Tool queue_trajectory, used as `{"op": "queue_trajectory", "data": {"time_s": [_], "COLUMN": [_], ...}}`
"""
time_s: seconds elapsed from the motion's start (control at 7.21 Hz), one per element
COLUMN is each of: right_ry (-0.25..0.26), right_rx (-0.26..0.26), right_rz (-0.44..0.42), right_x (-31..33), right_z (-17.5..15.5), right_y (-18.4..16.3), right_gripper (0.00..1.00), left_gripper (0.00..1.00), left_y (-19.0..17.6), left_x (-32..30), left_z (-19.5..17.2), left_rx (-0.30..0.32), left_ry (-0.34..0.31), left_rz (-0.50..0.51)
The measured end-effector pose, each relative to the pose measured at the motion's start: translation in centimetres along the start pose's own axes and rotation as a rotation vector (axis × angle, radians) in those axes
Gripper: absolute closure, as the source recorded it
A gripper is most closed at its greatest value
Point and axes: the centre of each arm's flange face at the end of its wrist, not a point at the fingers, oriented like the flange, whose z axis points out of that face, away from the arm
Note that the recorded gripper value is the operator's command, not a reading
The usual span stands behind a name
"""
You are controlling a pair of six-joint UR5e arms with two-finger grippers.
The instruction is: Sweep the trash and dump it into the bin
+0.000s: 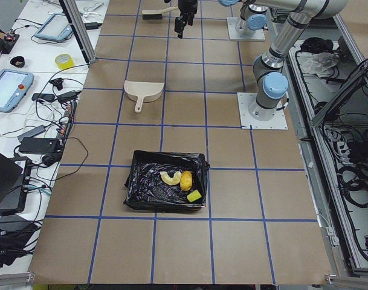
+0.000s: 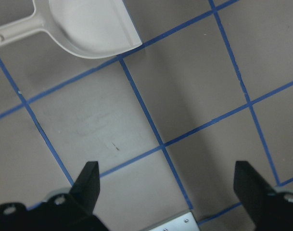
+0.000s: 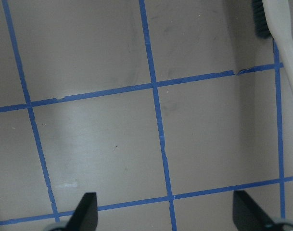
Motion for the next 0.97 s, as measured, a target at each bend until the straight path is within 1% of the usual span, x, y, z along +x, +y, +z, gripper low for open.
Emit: {"op": "queue_trajectory", "data": {"time_s": [0.14,0.28,0.55,0.69,0.97], "right_ry": [-0.002,-0.004,-0.004,-0.005,-0.008], "right_rx": [0.006,0.012,0.017,0.020,0.028], "right_rz": [0.001,0.002,0.001,0.000,0.000], "right_x": [0.0,0.0,0.0,0.1,0.1], "right_z": [-0.1,-0.2,-0.8,-1.0,-1.4], "right_y": [-0.1,-0.1,0.2,0.3,0.4], "right_gripper": [0.00,0.00,0.00,0.00,0.00], "left_gripper": [0.00,0.00,0.00,0.00,0.00], "left_y": [0.8,0.8,-0.7,-1.1,-1.4], "left_x": [0.4,0.2,-0.7,-0.8,-1.0], "left_z": [0.1,0.4,0.6,0.7,0.9], "left_rx": [-0.009,-0.011,0.043,0.058,0.060], "left_ry": [-0.007,-0.032,-0.086,-0.094,-0.094], "left_rz": [-0.094,-0.135,-0.177,-0.183,-0.186]}}
